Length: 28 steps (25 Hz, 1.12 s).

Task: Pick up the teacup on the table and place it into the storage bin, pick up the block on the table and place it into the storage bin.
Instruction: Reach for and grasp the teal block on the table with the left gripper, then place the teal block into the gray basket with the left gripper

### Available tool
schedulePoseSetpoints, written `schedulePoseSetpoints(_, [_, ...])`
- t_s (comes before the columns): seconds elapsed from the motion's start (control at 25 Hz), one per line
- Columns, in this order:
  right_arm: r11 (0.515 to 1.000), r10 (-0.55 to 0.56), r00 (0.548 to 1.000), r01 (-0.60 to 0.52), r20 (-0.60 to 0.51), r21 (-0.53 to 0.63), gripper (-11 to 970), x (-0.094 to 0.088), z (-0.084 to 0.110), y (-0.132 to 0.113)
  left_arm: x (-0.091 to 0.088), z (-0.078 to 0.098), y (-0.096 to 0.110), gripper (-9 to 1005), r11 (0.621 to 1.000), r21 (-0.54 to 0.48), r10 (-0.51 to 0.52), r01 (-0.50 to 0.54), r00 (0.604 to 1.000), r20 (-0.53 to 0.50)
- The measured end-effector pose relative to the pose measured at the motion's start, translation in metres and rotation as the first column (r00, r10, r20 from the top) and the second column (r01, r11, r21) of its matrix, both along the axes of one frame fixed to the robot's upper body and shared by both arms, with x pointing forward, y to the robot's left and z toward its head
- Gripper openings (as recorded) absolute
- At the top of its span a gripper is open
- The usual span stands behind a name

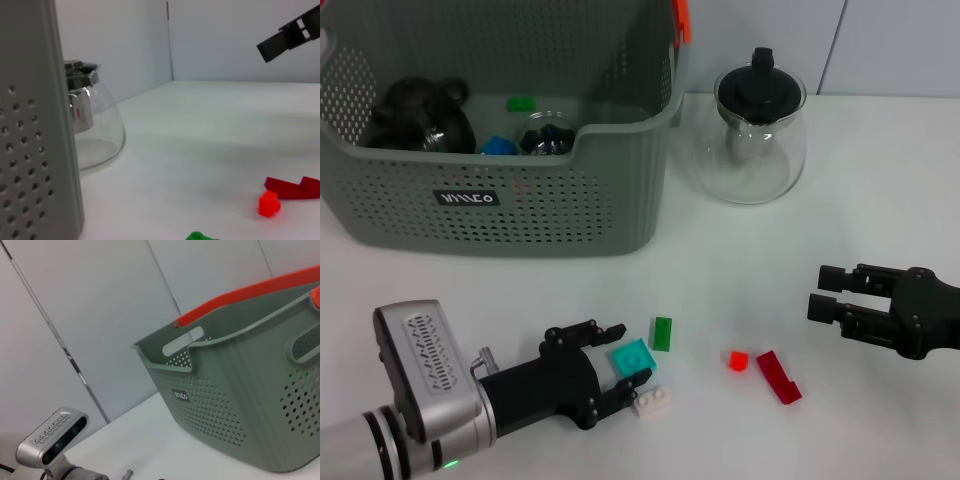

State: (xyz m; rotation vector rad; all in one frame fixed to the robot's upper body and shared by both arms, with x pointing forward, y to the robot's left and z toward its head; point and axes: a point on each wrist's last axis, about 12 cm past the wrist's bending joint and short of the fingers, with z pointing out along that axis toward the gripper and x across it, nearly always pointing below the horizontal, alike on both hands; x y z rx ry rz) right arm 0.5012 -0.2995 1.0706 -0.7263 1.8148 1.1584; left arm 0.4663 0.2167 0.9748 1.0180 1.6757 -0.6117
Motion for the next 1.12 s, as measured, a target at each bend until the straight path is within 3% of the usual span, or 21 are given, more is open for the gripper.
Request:
schedulePoseSetpoints(0.6, [1.000,-0.001,1.000,0.001,0.001,0.000,583,0.000,0.000,-0.001,0.000,0.000,-0.001,545,1.000,-0.003,-0.008,0.008,1.000,-0.007])
schedulePoseSetpoints(0.8, [1.000,0.002,1.000,-0.002,0.002,0.000,583,0.001,0.001,0.000,-0.001,0.001,0.000,406,1.000,-0.010,-0.011,0.011,1.000,-0.008])
schedulePoseSetpoints(0.96, [1.000,0.002,1.000,-0.002,0.003,0.002,583,0.000,0.001,0.000,0.000,0.015,0.017,407,0.994,-0.108,0.007,-0.010,1.000,-0.021])
schedulePoseSetpoints(1.12, [1.000,0.000,1.000,0.000,0.002,0.002,583,0.000,0.001,-0.001,0.001,0.044,0.054,407,0.976,-0.220,0.004,-0.010,1.000,-0.028])
